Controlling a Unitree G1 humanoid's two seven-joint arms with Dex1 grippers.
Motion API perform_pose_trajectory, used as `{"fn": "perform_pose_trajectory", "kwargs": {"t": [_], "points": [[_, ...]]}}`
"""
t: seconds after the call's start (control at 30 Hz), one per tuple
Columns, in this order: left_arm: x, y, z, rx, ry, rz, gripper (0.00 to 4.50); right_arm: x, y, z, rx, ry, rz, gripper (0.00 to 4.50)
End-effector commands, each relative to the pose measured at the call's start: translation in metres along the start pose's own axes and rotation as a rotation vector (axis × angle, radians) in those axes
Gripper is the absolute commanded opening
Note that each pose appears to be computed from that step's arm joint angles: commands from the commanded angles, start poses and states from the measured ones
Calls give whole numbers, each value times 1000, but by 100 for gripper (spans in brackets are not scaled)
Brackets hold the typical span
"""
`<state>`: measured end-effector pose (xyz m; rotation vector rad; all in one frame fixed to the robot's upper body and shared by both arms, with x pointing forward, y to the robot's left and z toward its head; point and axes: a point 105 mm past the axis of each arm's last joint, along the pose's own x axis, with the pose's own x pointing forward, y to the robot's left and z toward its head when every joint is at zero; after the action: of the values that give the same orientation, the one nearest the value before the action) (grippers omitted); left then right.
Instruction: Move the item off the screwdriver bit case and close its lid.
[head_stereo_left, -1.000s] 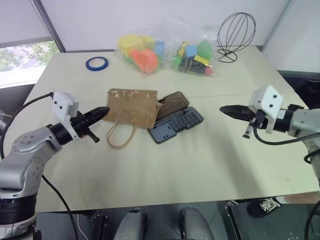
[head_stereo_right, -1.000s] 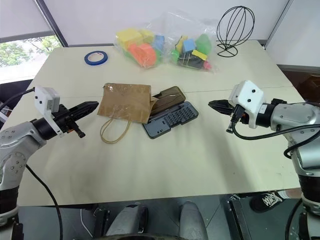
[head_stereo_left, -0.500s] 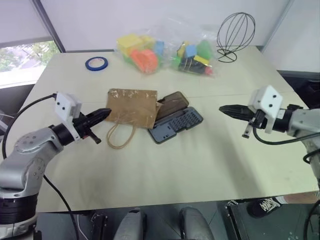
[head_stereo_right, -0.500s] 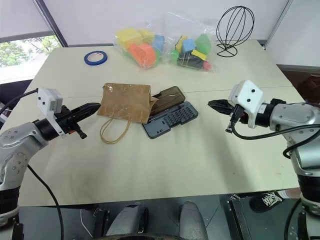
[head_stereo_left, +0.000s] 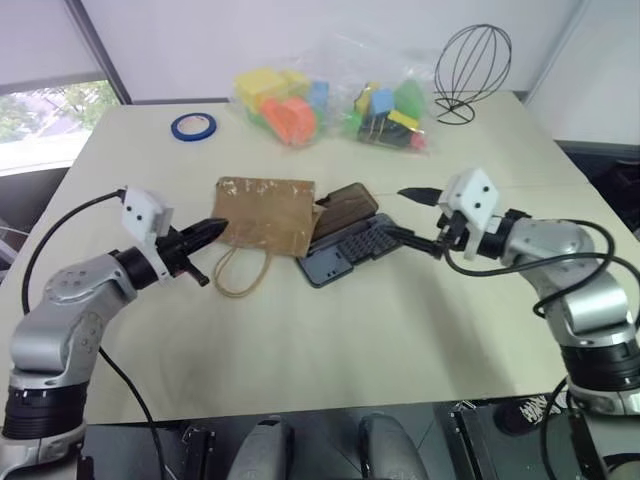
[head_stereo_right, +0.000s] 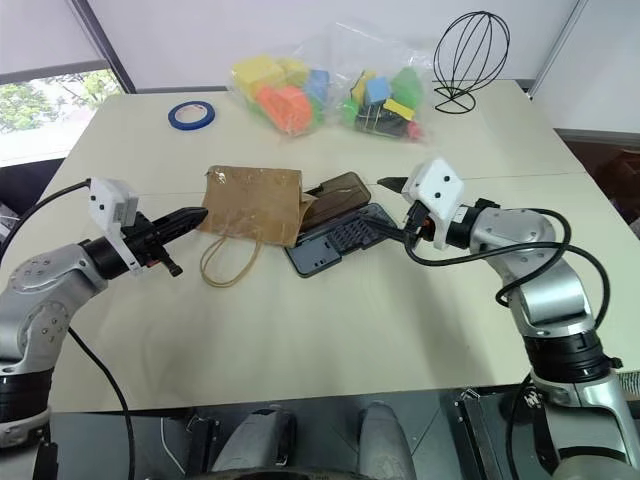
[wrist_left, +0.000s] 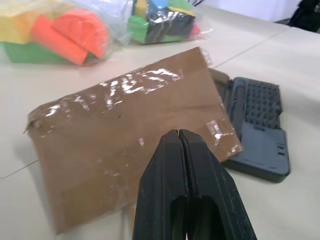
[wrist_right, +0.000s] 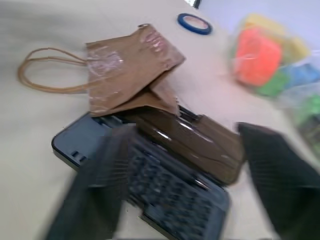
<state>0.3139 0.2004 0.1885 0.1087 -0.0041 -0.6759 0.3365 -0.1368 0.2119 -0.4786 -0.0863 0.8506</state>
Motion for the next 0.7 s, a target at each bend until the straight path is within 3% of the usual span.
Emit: {"fn": "perform_pose_trajectory", "kwargs": {"t": [0.03, 0.27, 0.57, 0.7], "points": [[0, 2, 10, 45, -39, 4, 0, 14, -14, 12, 92, -39, -102, 444], [1, 0, 6, 41, -44, 9, 0, 67, 6, 23, 302, -56, -29, 444], [-1, -1, 3, 53, -42, 26, 0, 131, 33, 12, 299, -10, 68, 444], [-4, -3, 1, 64, -36, 32, 0, 144, 29, 5, 274, 5, 53, 444]]}}
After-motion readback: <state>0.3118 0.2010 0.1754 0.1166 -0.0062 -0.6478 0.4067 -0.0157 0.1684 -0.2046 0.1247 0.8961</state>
